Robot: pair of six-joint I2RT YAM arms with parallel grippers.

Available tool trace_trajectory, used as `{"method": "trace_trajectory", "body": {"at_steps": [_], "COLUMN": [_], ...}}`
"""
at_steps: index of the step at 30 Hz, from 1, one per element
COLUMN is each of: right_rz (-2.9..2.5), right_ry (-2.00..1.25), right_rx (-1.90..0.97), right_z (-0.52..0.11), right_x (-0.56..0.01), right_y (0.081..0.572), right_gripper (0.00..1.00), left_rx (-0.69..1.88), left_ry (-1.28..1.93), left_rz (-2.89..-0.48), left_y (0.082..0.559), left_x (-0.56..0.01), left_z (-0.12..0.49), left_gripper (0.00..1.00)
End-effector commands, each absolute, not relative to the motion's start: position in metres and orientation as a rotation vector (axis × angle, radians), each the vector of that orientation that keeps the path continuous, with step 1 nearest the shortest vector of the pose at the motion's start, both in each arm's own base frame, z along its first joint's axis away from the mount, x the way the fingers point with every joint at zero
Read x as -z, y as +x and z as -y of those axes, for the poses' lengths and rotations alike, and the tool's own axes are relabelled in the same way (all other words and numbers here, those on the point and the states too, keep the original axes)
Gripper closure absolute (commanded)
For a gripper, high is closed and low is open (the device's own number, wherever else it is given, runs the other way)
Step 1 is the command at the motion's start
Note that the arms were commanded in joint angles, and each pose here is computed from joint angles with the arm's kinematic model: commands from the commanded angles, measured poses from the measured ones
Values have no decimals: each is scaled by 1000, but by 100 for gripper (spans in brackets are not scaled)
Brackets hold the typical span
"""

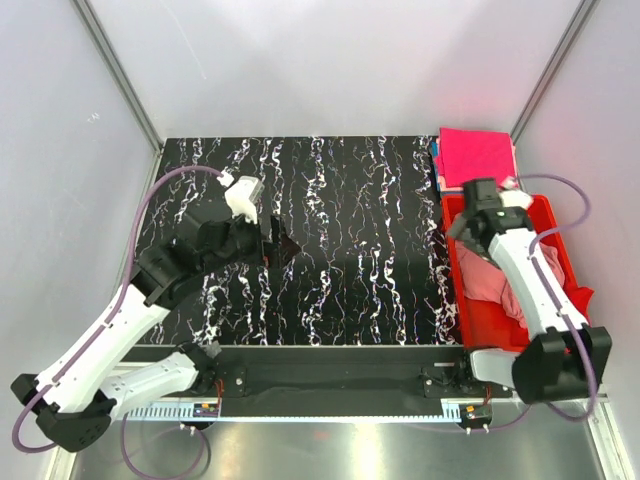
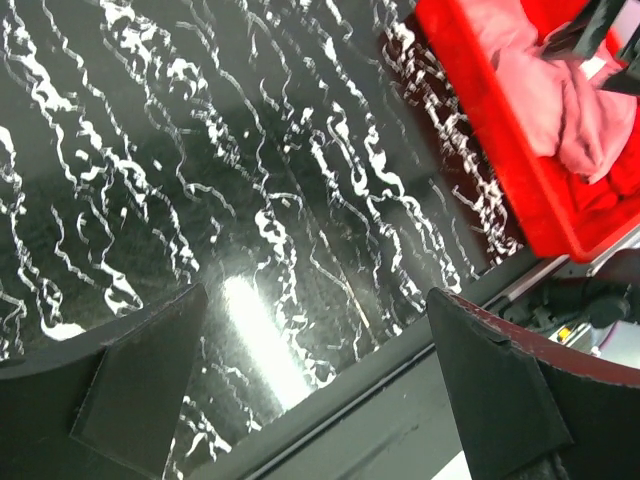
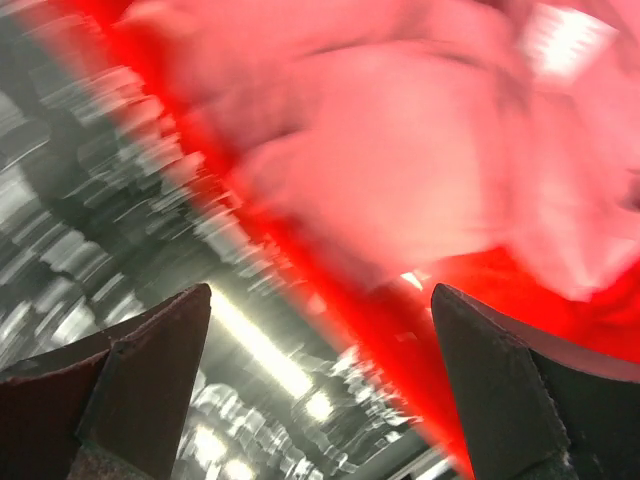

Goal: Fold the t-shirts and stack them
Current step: Grab the tshirt from the pile

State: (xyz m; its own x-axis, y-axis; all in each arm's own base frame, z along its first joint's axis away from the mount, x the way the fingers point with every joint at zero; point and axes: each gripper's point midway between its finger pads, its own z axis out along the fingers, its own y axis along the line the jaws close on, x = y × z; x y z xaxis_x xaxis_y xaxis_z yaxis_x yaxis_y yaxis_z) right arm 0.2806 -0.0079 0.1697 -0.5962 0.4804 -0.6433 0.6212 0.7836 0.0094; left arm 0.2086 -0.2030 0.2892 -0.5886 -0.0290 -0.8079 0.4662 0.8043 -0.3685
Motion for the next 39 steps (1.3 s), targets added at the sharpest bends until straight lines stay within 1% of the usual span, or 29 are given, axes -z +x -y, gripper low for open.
{"method": "trace_trajectory", "body": {"at_steps": [1, 3, 4, 5, 9, 11, 16, 24, 25, 26, 27, 28, 29, 30, 31, 33, 34, 36, 37, 39], "right_rz": [-2245, -2255, -2229, -2239, -2086, -1999, -1888, -1948, -1945, -1938, -1934, -1962, -1960, -1989, -1949, -1926, -1925, -1880, -1856, -1822], "right_ry": [1045, 1224, 1357, 1442, 1627, 1634, 1618, 1697, 1713, 1720, 1721, 1703, 1675, 1655, 1632, 1591, 1496, 1351, 1220, 1073], "right_rx": [356, 355, 378, 412, 616, 659, 719, 715, 719, 717, 713, 698, 671, 666, 637, 540, 369, 147, -75, -345], "right_z": [58, 73, 93, 100, 147, 165, 188, 185, 183, 184, 184, 182, 184, 183, 189, 184, 175, 155, 129, 90], "right_x": [-164, -137, -127, -111, -103, -114, -133, -90, -84, -83, -83, -83, -93, -101, -129, -165, -200, -250, -289, -337], "right_y": [275, 268, 259, 253, 227, 219, 218, 210, 207, 206, 207, 209, 218, 219, 232, 243, 268, 292, 310, 326], "right_gripper": [0, 0, 0, 0, 1, 1, 2, 4, 9, 17, 30, 40, 67, 92, 100, 100, 100, 100, 100, 100], "left_rx": [715, 737, 747, 758, 803, 808, 811, 862, 865, 865, 861, 853, 847, 843, 852, 865, 875, 876, 883, 868], "left_ry": [341, 340, 341, 341, 376, 373, 363, 341, 339, 341, 340, 339, 340, 345, 359, 358, 342, 313, 274, 227], "left_rz": [-2062, -2044, -2037, -2034, -2023, -2013, -1999, -2033, -2034, -2037, -2045, -2050, -2054, -2054, -2044, -2018, -2012, -1991, -2001, -2013], "left_y": [203, 200, 199, 198, 195, 194, 197, 197, 197, 197, 197, 197, 197, 197, 195, 194, 194, 197, 199, 203], "left_x": [-302, -301, -300, -299, -307, -310, -313, -301, -301, -299, -295, -294, -293, -292, -294, -297, -298, -300, -300, -299], "left_z": [199, 199, 200, 201, 208, 208, 209, 218, 218, 219, 218, 217, 216, 216, 216, 217, 216, 215, 215, 214], "left_gripper": [1, 1, 1, 1, 1, 1, 1, 1, 1, 1, 1, 1, 1, 1, 1, 1, 1, 1, 1, 1]}}
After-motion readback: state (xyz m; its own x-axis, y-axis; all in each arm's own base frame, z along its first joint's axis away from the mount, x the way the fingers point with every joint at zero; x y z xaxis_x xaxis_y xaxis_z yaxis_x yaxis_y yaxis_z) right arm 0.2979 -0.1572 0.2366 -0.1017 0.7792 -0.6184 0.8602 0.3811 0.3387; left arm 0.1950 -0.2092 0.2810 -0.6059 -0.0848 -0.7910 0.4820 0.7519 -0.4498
